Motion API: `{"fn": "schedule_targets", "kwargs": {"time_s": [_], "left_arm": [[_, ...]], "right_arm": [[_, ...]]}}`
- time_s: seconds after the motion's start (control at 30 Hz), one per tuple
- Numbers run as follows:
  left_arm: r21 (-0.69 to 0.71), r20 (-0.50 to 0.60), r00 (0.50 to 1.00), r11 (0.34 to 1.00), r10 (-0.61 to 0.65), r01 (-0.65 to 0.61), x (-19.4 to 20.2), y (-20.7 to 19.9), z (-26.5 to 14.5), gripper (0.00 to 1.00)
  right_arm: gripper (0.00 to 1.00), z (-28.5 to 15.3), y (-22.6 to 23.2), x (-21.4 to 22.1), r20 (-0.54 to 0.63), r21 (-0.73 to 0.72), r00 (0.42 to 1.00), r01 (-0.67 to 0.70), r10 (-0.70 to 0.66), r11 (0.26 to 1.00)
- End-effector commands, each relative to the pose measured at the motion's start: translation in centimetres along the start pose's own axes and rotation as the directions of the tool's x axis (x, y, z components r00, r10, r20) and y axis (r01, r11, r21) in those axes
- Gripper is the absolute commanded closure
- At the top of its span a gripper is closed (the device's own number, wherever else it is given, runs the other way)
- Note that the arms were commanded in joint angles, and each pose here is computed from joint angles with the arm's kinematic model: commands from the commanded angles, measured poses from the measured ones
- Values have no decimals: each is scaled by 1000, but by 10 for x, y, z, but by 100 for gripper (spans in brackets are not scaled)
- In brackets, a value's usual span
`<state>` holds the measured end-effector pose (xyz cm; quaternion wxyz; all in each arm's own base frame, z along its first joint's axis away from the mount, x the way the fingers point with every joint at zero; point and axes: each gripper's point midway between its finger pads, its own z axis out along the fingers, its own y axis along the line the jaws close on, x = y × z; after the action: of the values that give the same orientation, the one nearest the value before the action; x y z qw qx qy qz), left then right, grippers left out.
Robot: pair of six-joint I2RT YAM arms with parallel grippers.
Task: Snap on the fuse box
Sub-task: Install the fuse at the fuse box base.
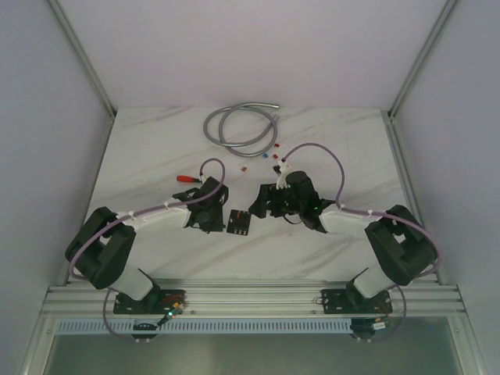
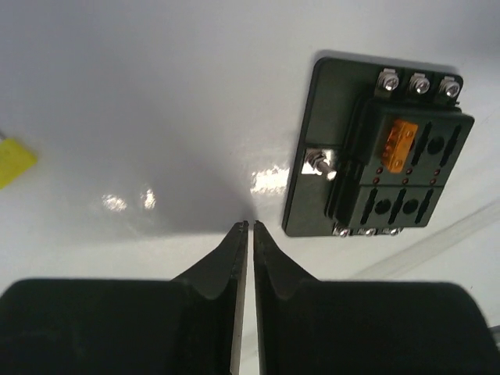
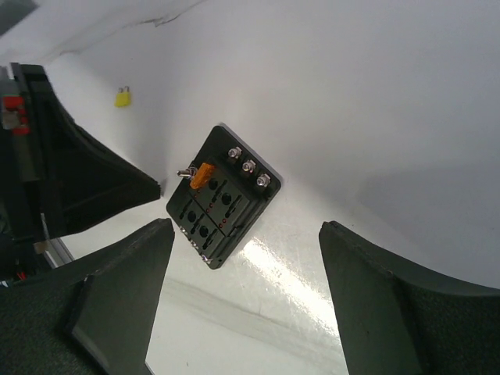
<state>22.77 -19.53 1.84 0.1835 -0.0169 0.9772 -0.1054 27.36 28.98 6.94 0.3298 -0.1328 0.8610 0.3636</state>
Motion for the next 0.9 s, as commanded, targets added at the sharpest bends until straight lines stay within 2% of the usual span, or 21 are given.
{"fn": "schedule_targets", "kwargs": {"time_s": [0.0,0.23,0.47,0.63,0.67,0.87], "left_arm": [[55,-2,1000,998,-5,5,-5,-13,12,85],[139,-26,1000,990,0,3,1,-35,18,85],[238,-29,999,971,-33,39,5,-59,23,83],[241,20,998,969,-67,60,-2,-54,17,74],[238,31,996,969,-80,70,-3,-51,15,72],[293,97,974,941,-202,166,-15,-36,-2,58]], "right_arm": [[18,-4,1,-7,16,14,1000,9,-9,1000],[18,-8,-2,-9,-8,63,1000,16,-15,998],[26,-15,-3,-15,-82,168,995,64,-51,984],[31,-15,12,-19,-168,180,976,169,-139,969],[37,-9,11,-12,-213,184,965,196,-155,963],[48,7,21,-8,-337,187,906,331,-256,925]]}}
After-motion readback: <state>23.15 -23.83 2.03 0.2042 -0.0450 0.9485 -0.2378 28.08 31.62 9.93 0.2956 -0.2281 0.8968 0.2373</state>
